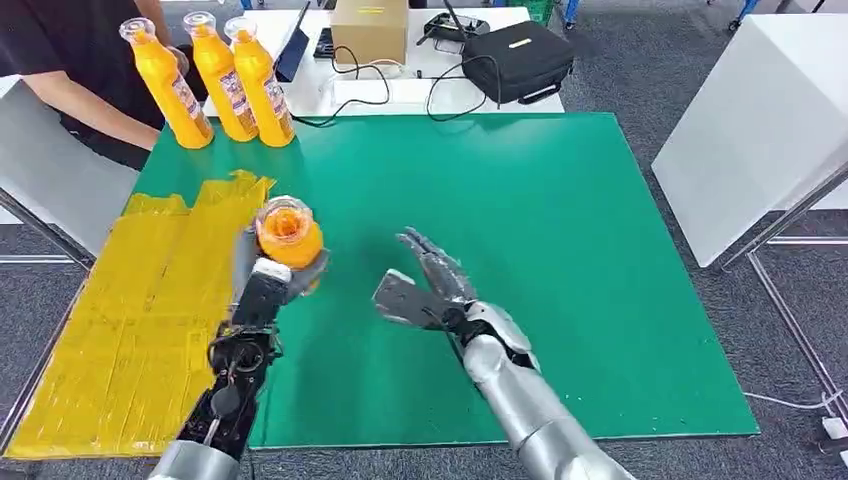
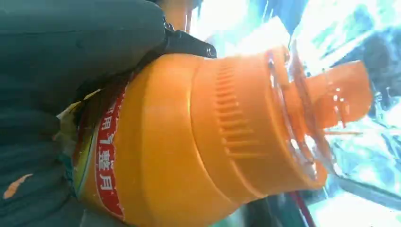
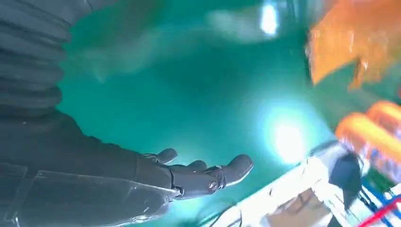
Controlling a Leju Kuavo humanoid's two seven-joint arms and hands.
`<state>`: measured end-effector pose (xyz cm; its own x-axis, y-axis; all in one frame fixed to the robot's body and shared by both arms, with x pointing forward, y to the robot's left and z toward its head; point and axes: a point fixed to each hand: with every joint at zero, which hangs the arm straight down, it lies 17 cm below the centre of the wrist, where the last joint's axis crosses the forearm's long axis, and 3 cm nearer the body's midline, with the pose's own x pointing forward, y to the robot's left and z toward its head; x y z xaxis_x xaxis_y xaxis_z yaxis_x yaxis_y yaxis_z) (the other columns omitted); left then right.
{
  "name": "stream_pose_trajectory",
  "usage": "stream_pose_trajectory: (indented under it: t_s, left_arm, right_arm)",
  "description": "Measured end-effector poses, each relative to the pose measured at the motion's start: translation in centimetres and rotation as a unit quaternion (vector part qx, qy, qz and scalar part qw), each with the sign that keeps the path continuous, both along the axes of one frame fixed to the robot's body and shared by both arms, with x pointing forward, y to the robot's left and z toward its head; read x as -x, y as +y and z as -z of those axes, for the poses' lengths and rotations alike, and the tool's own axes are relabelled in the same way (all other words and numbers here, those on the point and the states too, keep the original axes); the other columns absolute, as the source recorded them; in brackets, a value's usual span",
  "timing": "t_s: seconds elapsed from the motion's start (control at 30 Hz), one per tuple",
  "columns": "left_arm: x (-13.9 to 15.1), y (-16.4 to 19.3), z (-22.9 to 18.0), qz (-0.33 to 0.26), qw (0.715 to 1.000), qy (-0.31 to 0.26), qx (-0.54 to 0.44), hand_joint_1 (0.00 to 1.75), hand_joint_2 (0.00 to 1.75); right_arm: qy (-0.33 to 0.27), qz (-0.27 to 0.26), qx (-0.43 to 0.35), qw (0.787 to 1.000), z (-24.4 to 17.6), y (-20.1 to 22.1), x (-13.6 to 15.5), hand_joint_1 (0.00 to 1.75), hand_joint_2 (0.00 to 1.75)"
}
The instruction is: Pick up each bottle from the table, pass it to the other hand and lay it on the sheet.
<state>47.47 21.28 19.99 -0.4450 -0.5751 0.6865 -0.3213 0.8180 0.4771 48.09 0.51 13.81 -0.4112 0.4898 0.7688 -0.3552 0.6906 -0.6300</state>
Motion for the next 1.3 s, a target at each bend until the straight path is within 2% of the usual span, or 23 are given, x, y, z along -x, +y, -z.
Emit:
stream_pose_trajectory:
  t_s: [0.07,0.1,0.2,0.33,0.43,0.47,0.5,0.57,0.63,0.67,0.77,0.83,0.93,1.03,1.3]
  left_arm:
    - [2.9,2.8,-1.7,-0.082,0.992,-0.054,-0.074,1.75,1.75]
    - [4.1,3.5,-2.0,-0.101,0.989,-0.066,-0.089,1.75,1.75]
    - [6.7,5.0,-2.7,-0.142,0.976,-0.091,-0.137,1.75,1.75]
    - [9.0,3.9,-2.7,-0.162,0.939,-0.106,-0.285,1.75,1.75]
    - [8.5,5.5,-1.3,-0.211,0.902,-0.062,-0.371,1.75,1.75]
    - [8.2,6.8,-1.1,-0.232,0.895,-0.049,-0.377,1.75,1.75]
    - [7.1,9.6,-0.9,-0.270,0.886,-0.026,-0.375,1.75,1.75]
    - [4.0,15.0,-1.1,-0.379,0.869,0.037,-0.316,1.75,1.75]
    - [3.7,16.4,1.0,-0.459,0.850,0.113,-0.234,1.75,1.75]
    - [3.1,14.4,2.1,-0.439,0.854,0.117,-0.253,1.75,1.75]
    - [2.8,7.0,6.5,-0.326,0.868,0.101,-0.360,1.75,1.75]
    - [2.7,5.1,8.0,-0.279,0.865,0.085,-0.408,1.75,1.75]
    - [2.4,4.4,11.2,-0.229,0.850,0.090,-0.466,1.75,1.75]
    - [2.1,5.1,14.1,-0.203,0.833,0.109,-0.503,1.75,1.75]
    - [1.4,7.6,16.1,-0.207,0.814,0.140,-0.524,1.75,1.75]
  right_arm:
    - [-0.018,0.008,-0.054,0.998,-3.2,-3.4,-0.6,0.00,0.00]
    - [-0.029,0.015,-0.071,0.997,-4.6,-5.0,-1.0,0.00,0.00]
    - [-0.066,0.037,-0.092,0.993,-7.9,-9.1,-1.8,0.00,0.00]
    - [-0.098,0.051,-0.105,0.988,-10.2,-12.1,-1.9,0.00,0.00]
    - [-0.104,0.050,-0.101,0.988,-10.6,-12.4,-2.0,0.00,0.00]
    - [-0.105,0.050,-0.100,0.988,-10.6,-12.4,-2.0,0.00,0.00]
    - [-0.109,0.050,-0.098,0.988,-10.7,-12.5,-2.1,0.00,0.00]
    - [-0.115,0.051,-0.098,0.987,-11.1,-12.4,-2.4,0.00,0.00]
    - [-0.119,0.047,-0.096,0.987,-11.2,-12.1,-2.5,0.00,0.00]
    - [-0.119,0.046,-0.094,0.987,-11.0,-12.1,-2.6,0.00,0.00]
    - [-0.116,0.041,-0.091,0.988,-10.8,-11.6,-2.7,0.00,0.00]
    - [-0.113,0.041,-0.090,0.989,-10.5,-11.7,-2.7,0.00,0.00]
    - [-0.110,0.034,-0.089,0.989,-10.4,-11.1,-2.9,0.00,0.00]
    - [-0.106,0.026,-0.086,0.990,-10.2,-10.4,-3.0,0.00,0.00]
    - [-0.090,0.017,-0.079,0.993,-8.9,-9.6,-2.9,0.00,0.00]
